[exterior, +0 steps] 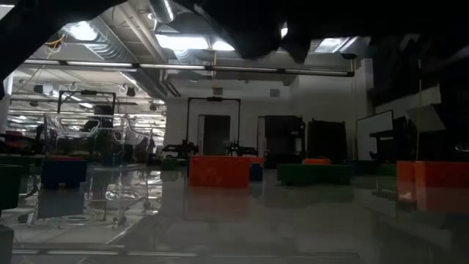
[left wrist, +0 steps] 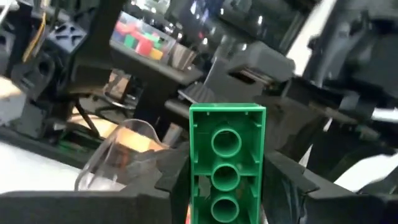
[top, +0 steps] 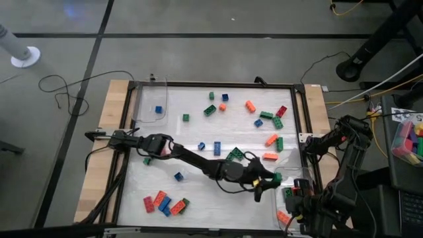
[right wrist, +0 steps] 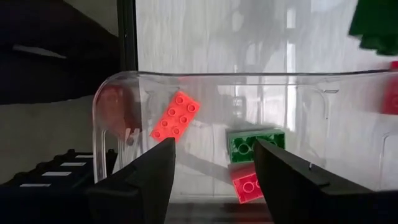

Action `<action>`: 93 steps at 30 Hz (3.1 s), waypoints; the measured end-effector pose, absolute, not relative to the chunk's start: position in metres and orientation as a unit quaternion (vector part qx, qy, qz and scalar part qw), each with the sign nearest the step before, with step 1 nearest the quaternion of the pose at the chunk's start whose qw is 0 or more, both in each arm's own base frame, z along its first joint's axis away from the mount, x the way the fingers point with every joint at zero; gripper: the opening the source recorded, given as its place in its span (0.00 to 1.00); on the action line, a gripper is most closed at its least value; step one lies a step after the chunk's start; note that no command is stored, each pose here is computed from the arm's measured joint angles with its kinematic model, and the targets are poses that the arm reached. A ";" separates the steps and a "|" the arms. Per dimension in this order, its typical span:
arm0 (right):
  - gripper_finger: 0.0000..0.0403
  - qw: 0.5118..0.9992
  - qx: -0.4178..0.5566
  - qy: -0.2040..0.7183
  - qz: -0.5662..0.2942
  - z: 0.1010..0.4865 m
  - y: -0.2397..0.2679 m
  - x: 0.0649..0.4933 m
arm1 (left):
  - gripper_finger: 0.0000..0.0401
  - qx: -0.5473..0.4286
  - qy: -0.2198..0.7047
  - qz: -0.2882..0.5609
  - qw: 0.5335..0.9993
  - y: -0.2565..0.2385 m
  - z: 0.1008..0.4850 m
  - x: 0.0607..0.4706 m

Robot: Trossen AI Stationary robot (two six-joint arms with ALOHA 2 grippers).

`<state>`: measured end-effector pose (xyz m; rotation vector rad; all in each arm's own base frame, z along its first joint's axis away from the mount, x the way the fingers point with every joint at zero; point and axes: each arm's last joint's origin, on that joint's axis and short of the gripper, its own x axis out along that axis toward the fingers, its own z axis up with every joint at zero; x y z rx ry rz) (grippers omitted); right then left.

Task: Sort blocks by size
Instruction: Put the 8 stud green game piece into the bottom transparent bin

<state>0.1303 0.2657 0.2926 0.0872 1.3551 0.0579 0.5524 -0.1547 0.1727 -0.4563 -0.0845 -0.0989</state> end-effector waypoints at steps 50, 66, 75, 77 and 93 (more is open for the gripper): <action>0.54 0.737 0.018 0.657 -0.158 0.296 0.210 0.167 | 0.35 -0.061 0.014 -0.031 0.998 -0.149 0.169 0.563; 0.54 0.694 0.062 0.699 -0.162 0.295 0.212 0.162 | 0.35 -0.070 0.036 -0.021 0.997 -0.148 0.166 0.563; 0.54 0.712 0.027 0.691 -0.121 0.295 0.220 0.156 | 0.35 -0.081 0.038 -0.028 0.996 -0.152 0.166 0.561; 0.54 0.728 0.019 0.677 -0.102 0.295 0.227 0.151 | 0.35 -0.100 0.036 -0.028 0.994 -0.153 0.166 0.561; 0.54 0.841 -0.203 0.496 -0.080 0.260 0.282 0.102 | 0.35 -0.237 0.024 -0.109 0.965 -0.157 0.173 0.561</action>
